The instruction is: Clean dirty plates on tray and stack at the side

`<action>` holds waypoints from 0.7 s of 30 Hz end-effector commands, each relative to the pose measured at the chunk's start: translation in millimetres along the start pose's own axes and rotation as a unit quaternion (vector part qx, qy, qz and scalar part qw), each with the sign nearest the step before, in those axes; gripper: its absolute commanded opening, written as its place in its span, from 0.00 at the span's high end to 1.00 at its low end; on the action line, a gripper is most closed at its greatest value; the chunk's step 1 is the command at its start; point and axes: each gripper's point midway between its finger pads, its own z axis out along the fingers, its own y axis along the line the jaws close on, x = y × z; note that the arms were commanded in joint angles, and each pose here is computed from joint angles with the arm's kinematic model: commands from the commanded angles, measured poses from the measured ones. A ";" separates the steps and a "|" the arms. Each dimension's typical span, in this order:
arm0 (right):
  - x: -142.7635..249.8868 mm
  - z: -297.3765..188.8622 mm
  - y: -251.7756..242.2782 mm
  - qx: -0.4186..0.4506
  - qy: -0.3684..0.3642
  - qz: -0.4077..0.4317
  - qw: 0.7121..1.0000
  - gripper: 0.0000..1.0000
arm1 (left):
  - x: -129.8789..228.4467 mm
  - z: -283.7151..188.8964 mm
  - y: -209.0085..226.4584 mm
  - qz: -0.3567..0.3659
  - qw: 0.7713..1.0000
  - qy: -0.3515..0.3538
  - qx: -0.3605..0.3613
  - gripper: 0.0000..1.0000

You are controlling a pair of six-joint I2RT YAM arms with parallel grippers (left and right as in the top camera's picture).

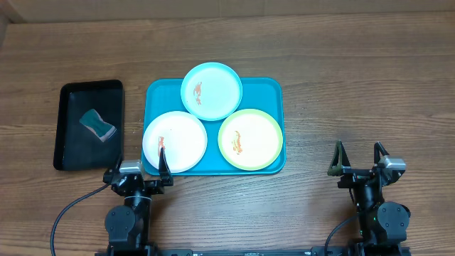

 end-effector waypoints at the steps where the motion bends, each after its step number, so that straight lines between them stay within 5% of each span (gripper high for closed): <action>1: 0.6 0.1 -2.3 0.005 -0.004 -0.004 1.000 0.00 | -0.5 -0.2 -1.9 0.008 1.000 -0.004 0.003 0.00; 6: 0.6 0.1 -2.3 0.005 -0.004 -0.004 1.000 0.00 | -20.9 -1.4 -9.1 -0.013 0.999 -0.045 0.024 0.00; 12: 0.6 0.1 -2.3 0.005 -0.004 -0.004 1.000 0.00 | -100.2 -33.1 -59.7 -0.086 0.958 -0.193 0.192 0.00; 17: 0.6 0.1 -2.3 0.005 -0.004 -0.004 1.000 0.00 | -175.4 -87.9 -59.3 0.036 0.904 -0.393 0.166 0.00; 21: 0.6 0.1 -2.3 0.005 -0.004 -0.004 1.000 0.00 | -204.2 -98.5 -46.9 0.049 0.900 -0.416 0.117 0.00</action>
